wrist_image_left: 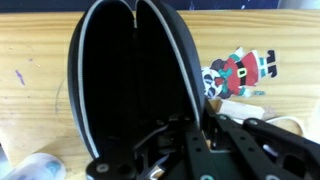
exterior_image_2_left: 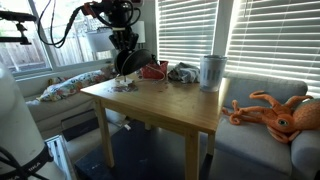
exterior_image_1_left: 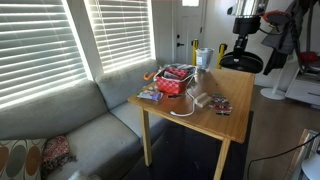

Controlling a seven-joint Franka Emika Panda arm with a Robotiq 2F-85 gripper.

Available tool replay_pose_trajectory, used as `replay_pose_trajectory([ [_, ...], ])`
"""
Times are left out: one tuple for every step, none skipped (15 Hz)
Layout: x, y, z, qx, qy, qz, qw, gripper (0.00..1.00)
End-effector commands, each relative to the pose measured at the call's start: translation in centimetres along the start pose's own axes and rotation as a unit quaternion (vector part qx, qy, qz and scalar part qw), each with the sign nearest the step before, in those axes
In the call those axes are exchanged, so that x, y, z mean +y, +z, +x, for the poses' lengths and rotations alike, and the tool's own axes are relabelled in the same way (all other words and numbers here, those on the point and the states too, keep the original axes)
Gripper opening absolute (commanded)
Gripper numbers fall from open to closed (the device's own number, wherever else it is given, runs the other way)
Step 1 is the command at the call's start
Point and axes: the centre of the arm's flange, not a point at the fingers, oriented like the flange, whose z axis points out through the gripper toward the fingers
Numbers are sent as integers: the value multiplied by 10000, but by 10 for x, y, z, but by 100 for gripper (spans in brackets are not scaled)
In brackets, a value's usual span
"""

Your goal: Move the black pouch to the right

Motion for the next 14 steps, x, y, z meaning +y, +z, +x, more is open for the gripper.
replay_pose_trajectory([
  [46,-4,-9,379,871,261,9951,5],
  [33,-1,-4,161,462,101,9988,12],
  [45,-2,-6,214,625,152,9977,12],
  [51,-2,-7,236,707,182,9971,12],
  [52,-2,-7,250,744,194,9967,12],
  [51,-2,-7,255,766,195,9965,12],
  [50,-2,-7,256,776,193,9965,12],
  [50,-2,-7,256,783,192,9964,12],
  [50,-2,-7,256,787,193,9964,6],
  [60,0,0,340,1006,120,9943,6],
  [70,3,5,350,1144,132,9927,6],
  [81,5,9,449,1317,135,9902,6],
  [93,7,14,556,1505,130,9870,6],
  [104,10,17,612,1643,130,9844,6],
])
